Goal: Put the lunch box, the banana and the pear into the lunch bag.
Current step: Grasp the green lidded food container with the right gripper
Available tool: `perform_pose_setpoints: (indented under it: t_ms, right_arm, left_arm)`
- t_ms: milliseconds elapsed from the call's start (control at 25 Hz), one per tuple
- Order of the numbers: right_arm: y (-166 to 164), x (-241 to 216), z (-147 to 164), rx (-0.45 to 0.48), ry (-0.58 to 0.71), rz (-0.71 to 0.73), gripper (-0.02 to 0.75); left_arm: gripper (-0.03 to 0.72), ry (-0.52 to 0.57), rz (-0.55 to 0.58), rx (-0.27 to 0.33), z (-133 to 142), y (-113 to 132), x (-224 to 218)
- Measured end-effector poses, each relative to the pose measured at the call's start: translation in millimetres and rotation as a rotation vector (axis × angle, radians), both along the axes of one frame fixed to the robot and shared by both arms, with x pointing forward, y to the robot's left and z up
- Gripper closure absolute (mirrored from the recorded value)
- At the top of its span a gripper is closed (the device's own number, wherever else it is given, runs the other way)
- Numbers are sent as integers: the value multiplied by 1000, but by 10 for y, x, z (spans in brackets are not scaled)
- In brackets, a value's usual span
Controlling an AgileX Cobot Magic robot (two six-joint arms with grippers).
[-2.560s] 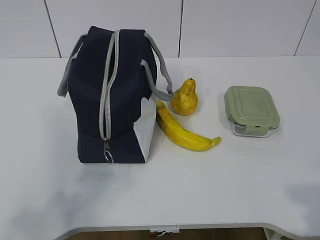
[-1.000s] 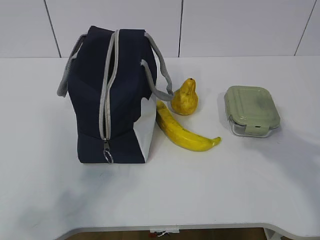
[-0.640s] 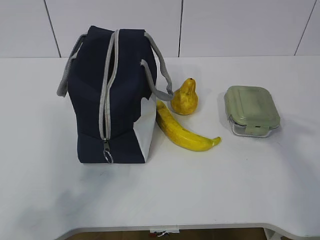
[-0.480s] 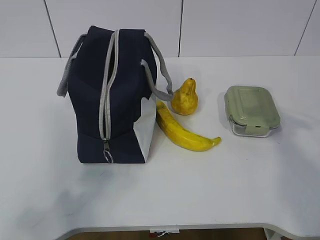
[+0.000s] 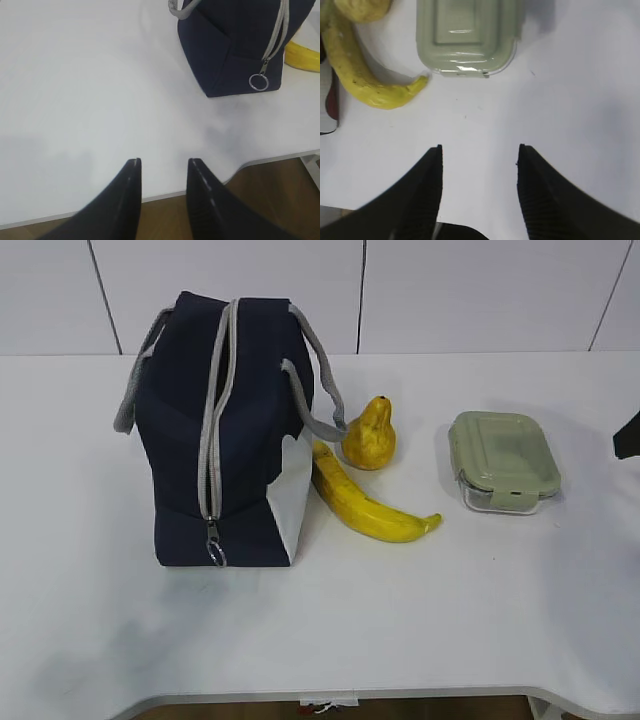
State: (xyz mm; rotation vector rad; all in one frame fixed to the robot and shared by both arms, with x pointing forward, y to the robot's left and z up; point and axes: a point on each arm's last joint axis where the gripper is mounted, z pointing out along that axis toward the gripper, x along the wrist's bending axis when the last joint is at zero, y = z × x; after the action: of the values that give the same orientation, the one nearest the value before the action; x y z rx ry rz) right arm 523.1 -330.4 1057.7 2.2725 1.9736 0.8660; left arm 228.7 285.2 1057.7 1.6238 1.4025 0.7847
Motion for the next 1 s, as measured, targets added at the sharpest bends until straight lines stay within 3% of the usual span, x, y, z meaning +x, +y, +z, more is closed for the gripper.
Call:
perform_pose_setpoints:
  t_ms: [400,760,1000]
  right_arm:
    - [-397,332,-365,382,-102,90,342]
    - [-631,681,-634,391,-110,107,342]
    - [-645,706,-599,378,-122,116,342]
  left_arm:
    - [452,0,1,2,0,1,0]
    - [449,0,1,2,0,1,0]
    - [449,0,2,3,0,3,0]
